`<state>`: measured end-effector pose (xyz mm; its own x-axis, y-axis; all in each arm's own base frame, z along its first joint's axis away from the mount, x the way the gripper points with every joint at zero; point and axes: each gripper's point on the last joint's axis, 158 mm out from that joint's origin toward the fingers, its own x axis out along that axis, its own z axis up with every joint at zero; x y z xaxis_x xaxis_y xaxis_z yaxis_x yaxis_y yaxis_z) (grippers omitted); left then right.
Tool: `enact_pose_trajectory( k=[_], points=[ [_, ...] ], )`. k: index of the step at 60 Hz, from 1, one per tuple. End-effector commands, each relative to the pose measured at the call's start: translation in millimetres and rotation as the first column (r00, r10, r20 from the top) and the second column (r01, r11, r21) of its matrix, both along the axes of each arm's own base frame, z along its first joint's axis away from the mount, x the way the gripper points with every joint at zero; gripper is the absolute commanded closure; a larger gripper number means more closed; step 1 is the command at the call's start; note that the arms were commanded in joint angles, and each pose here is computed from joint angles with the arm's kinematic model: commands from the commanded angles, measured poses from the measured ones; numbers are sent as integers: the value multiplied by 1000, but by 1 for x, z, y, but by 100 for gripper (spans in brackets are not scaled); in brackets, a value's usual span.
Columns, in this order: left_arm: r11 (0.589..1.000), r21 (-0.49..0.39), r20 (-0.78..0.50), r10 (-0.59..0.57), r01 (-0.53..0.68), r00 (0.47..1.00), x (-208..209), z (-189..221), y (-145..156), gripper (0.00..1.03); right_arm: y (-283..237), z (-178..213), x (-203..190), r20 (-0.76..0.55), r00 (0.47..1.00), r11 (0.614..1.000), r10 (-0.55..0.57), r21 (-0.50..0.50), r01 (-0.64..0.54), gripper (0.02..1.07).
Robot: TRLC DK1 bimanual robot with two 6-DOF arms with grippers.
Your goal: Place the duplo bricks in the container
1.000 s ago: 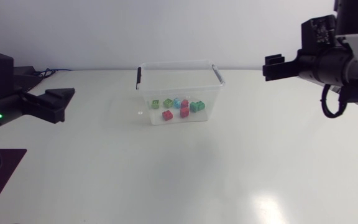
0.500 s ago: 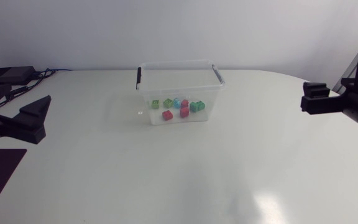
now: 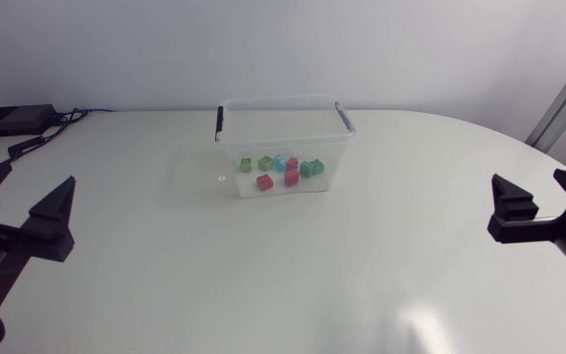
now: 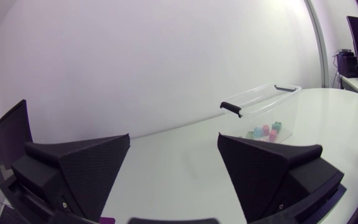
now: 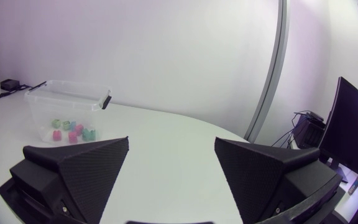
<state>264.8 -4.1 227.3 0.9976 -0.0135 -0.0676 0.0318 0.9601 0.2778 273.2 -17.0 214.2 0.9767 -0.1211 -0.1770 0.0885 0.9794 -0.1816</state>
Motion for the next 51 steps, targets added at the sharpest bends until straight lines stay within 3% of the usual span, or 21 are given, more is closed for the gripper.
enact_pose_trajectory(
  k=[1,39,51],
  points=[
    [999,-51,2,4,-4,1000,-2,-12,1,5,0,-9,-3,25,1000,999,0,39,-1,7],
    [961,-277,0,15,-14,1000,-11,-77,1,5,15,-65,-19,138,987,981,78,167,-101,9],
    [960,-279,0,15,-14,1000,-11,-77,1,5,15,-65,-19,139,987,981,79,168,-102,9]
  ],
)
